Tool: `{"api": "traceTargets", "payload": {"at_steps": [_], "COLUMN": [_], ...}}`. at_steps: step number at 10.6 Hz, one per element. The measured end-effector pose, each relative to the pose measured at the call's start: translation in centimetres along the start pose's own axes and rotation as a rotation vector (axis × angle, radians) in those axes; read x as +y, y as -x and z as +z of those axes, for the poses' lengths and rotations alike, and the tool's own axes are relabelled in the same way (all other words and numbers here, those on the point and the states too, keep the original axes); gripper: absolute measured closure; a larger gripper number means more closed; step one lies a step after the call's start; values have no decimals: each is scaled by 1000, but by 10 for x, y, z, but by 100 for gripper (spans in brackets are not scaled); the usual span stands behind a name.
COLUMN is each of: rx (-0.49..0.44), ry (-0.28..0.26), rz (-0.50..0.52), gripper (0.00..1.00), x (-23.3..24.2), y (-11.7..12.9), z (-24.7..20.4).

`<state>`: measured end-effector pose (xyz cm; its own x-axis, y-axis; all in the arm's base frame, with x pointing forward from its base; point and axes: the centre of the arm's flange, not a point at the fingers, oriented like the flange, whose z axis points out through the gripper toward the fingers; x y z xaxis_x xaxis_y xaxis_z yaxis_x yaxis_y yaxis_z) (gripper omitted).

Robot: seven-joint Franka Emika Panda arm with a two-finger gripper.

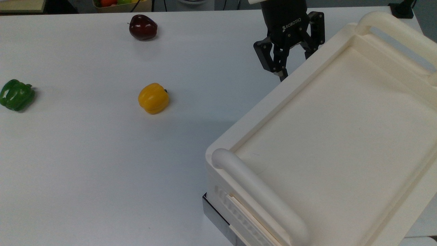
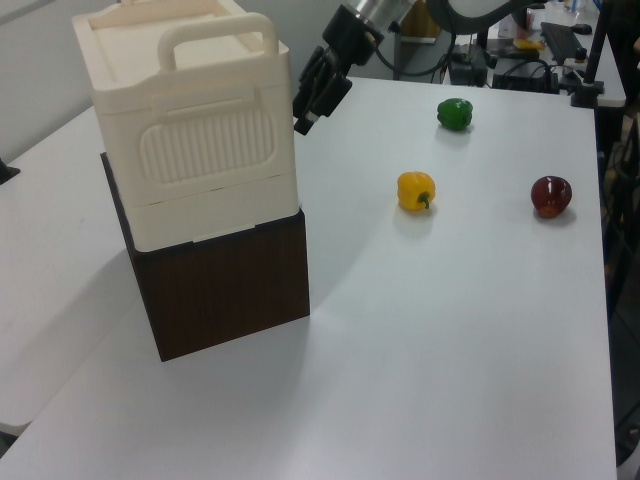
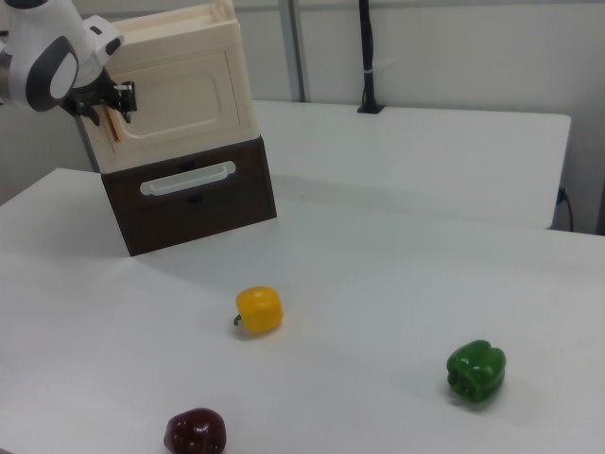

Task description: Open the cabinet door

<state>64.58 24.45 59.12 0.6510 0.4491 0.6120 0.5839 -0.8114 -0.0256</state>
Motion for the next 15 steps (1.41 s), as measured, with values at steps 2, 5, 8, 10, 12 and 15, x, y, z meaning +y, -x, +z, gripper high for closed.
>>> {"api": "traceTargets", "payload": {"at_steps": [2,5,8,10,12,15], "rx": [-2,2,-1,-2,-4,-40], "ry": [-7,-5,10,11,11,7], "rz": [-8,-10,-27,-28,-23,-13], "gripper": [69,75,85,85,85,85], "x": [-7,-8,-8,-9,-9,-3], "y": [-1,-1,-2,-2,-1,7], "z": [5,5,4,4,5,-5]}}
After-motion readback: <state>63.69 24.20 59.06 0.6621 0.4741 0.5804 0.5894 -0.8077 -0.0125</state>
